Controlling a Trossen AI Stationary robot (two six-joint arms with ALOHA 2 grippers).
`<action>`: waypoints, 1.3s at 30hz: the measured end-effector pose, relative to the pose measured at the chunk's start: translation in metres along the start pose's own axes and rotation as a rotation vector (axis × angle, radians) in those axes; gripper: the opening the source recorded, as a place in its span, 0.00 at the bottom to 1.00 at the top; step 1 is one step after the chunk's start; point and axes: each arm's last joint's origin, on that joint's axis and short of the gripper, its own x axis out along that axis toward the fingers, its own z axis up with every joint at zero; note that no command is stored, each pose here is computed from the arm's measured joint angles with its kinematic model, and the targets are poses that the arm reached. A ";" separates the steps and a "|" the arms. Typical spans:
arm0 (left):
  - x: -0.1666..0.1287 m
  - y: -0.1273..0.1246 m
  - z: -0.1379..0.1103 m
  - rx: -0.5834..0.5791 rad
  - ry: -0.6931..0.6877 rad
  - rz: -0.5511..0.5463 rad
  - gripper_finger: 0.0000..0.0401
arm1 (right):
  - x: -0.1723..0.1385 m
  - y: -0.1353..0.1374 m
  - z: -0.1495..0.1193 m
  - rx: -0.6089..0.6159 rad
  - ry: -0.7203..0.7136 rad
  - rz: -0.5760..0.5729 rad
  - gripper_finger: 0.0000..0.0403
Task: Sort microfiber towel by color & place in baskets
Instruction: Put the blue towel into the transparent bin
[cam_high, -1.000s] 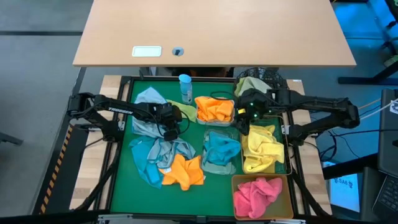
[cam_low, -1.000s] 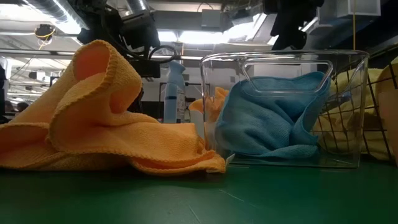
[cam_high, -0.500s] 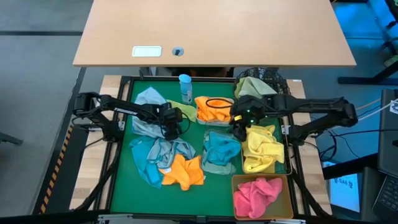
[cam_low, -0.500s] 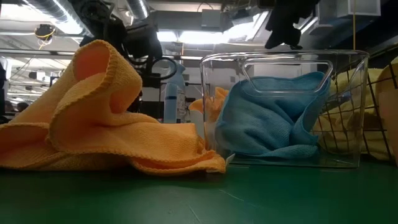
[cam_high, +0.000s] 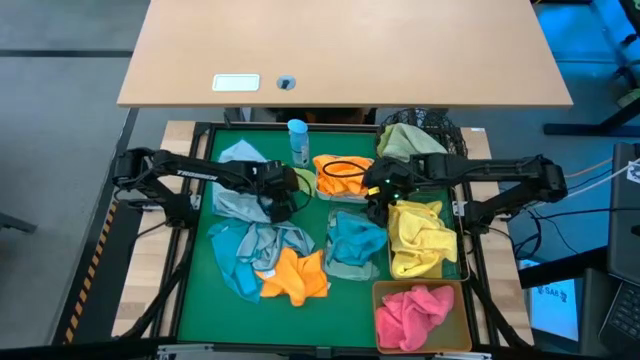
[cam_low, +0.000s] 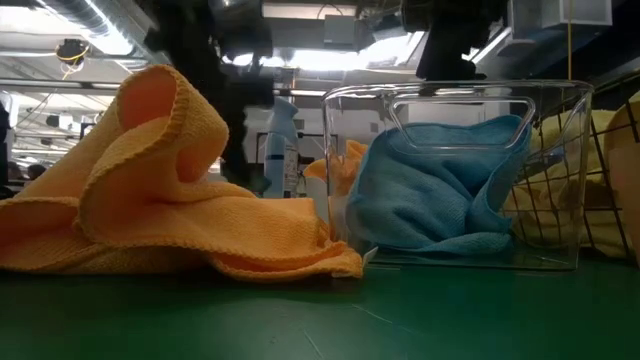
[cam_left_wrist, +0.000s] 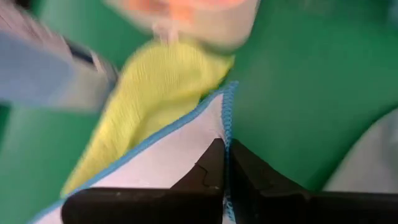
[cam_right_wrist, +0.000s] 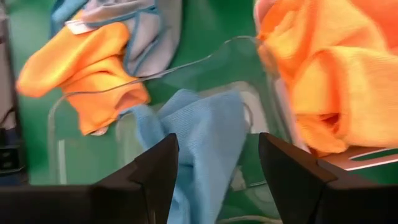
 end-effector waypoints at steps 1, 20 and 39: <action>-0.007 0.000 0.007 0.001 -0.021 -0.003 0.01 | 0.000 0.000 0.000 0.000 -0.004 -0.012 0.55; -0.148 -0.011 0.120 0.066 -0.511 -0.090 0.00 | -0.013 0.000 0.010 -0.139 -0.191 -0.126 0.55; -0.187 -0.020 0.137 0.136 -0.709 -0.096 0.00 | -0.038 0.019 0.046 -0.467 -0.640 0.016 0.55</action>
